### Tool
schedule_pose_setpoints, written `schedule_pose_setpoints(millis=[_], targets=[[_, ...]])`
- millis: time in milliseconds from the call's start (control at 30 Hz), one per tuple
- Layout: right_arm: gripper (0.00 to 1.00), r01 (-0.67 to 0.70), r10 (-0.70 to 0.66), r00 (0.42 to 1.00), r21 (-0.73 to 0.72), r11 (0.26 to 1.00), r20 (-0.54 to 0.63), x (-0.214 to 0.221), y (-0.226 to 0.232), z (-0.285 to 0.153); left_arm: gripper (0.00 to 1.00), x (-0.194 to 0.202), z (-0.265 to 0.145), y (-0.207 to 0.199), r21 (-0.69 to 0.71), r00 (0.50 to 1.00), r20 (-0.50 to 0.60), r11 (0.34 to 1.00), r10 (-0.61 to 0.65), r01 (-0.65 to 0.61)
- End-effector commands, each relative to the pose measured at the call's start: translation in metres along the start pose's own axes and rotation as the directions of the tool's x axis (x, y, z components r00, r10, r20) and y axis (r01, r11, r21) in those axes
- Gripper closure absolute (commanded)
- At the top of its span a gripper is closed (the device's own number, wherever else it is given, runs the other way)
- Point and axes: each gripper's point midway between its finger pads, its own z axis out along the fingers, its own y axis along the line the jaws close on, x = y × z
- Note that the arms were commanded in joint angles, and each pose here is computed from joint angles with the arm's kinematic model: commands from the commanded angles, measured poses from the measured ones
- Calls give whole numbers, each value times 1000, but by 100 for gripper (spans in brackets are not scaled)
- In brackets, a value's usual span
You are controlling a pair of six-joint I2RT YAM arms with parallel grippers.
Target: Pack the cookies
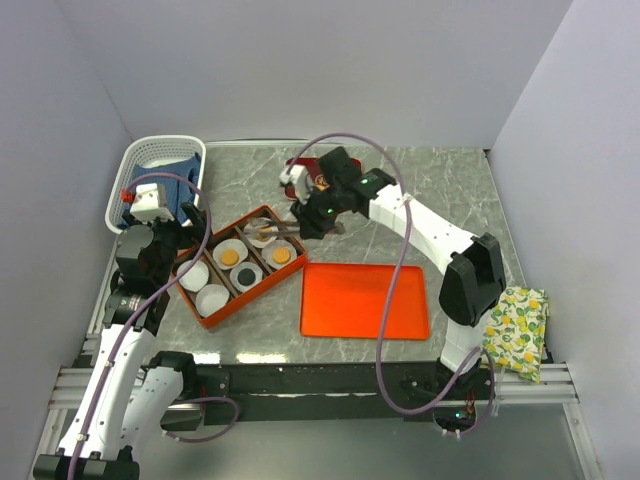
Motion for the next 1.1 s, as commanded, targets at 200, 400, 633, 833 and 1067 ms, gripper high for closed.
schedule_pose_setpoints(millis=[200, 400, 633, 833, 1067], targets=[[54, -206, 177, 976, 269, 941, 131, 3, -114, -70, 3, -8, 2, -2, 12, 999, 35, 1000, 10, -10], [54, -325, 300, 946, 359, 875, 124, 33, -169, -76, 4, -7, 3, -2, 15, 999, 30, 1000, 12, -12], [53, -370, 363, 927, 366, 854, 88, 54, -194, -67, 4, -6, 4, -2, 14, 1000, 27, 1000, 11, -11], [52, -388, 392, 918, 345, 855, 61, 63, -197, -54, 3, -6, 4, -3, 16, 1000, 27, 1000, 12, -13], [51, -402, 412, 910, 349, 846, 50, 69, -200, -50, 4, -7, 3, -3, 18, 999, 29, 1000, 12, -12]])
